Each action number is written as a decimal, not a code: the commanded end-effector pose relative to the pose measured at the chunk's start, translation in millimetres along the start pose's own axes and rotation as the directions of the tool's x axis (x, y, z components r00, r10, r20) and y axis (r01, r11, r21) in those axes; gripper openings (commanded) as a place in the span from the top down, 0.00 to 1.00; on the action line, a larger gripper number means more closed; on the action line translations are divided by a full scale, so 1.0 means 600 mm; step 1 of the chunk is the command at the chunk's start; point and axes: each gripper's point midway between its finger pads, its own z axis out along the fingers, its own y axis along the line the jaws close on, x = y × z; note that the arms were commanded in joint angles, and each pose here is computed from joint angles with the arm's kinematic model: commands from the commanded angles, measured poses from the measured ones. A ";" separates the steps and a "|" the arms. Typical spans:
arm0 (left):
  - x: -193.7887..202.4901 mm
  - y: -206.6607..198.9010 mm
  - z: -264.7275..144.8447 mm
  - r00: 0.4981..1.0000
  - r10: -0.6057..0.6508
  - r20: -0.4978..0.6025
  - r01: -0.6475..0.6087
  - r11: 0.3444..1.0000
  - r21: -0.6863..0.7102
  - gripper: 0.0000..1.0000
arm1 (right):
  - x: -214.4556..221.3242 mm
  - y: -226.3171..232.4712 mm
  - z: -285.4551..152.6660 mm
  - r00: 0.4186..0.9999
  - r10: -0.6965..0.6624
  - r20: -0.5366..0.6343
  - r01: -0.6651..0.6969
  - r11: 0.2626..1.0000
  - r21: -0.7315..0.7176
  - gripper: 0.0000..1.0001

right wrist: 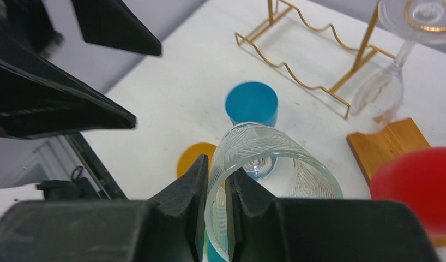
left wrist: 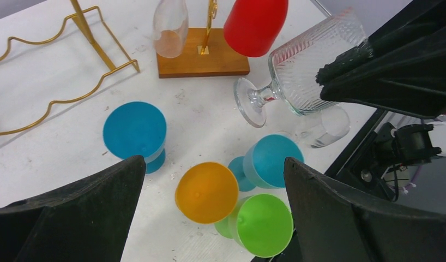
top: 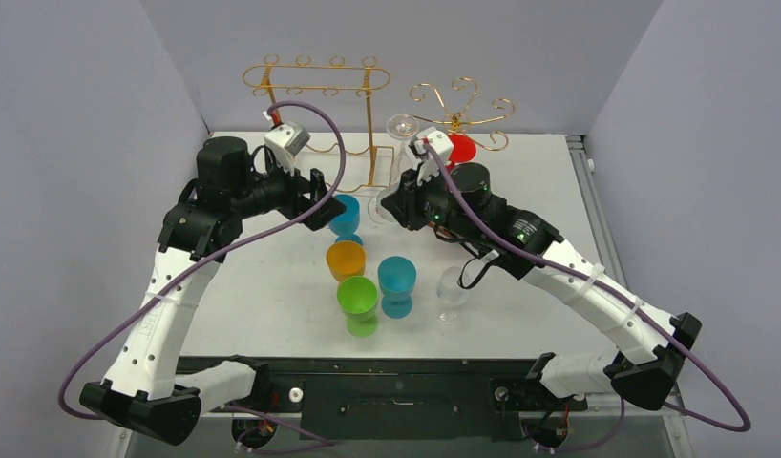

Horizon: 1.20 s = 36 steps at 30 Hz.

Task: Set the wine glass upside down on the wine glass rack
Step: Turn the wine glass upside down at the wine rack.

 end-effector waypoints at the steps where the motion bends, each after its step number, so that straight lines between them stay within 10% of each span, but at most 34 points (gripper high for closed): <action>1: -0.028 -0.049 -0.015 0.999 -0.005 0.050 0.000 0.995 0.101 0.04 | -0.151 0.078 -0.070 0.945 0.116 0.305 -0.047 0.973 -0.225 1.00; 7: -0.056 -0.072 -0.010 0.997 -0.034 0.074 0.020 0.983 0.182 0.03 | -0.203 0.108 -0.106 0.895 0.199 0.399 -0.062 0.941 -0.332 1.00; 15: -0.079 -0.094 0.002 0.995 -0.064 0.081 0.040 0.961 0.274 0.32 | -0.223 0.132 -0.118 0.861 0.267 0.432 -0.070 0.905 -0.419 1.00; 20: -0.095 -0.088 0.009 0.994 -0.043 0.097 0.015 0.963 0.268 0.71 | -0.228 0.145 -0.121 0.853 0.292 0.432 -0.068 0.884 -0.463 1.00; 25: -0.109 -0.086 0.015 0.994 -0.026 0.106 -0.003 0.964 0.265 0.72 | -0.223 0.157 -0.117 0.860 0.304 0.409 -0.068 0.865 -0.498 1.00; 30: -0.117 -0.082 0.015 0.991 0.044 0.129 -0.075 0.964 0.254 1.00 | -0.210 0.164 -0.118 0.874 0.300 0.382 -0.065 0.852 -0.520 0.99; 36: -0.151 -0.074 -0.004 0.936 0.284 0.208 -0.322 0.930 0.177 1.00 | -0.169 0.142 -0.122 0.915 0.264 0.306 -0.099 0.881 -0.464 0.57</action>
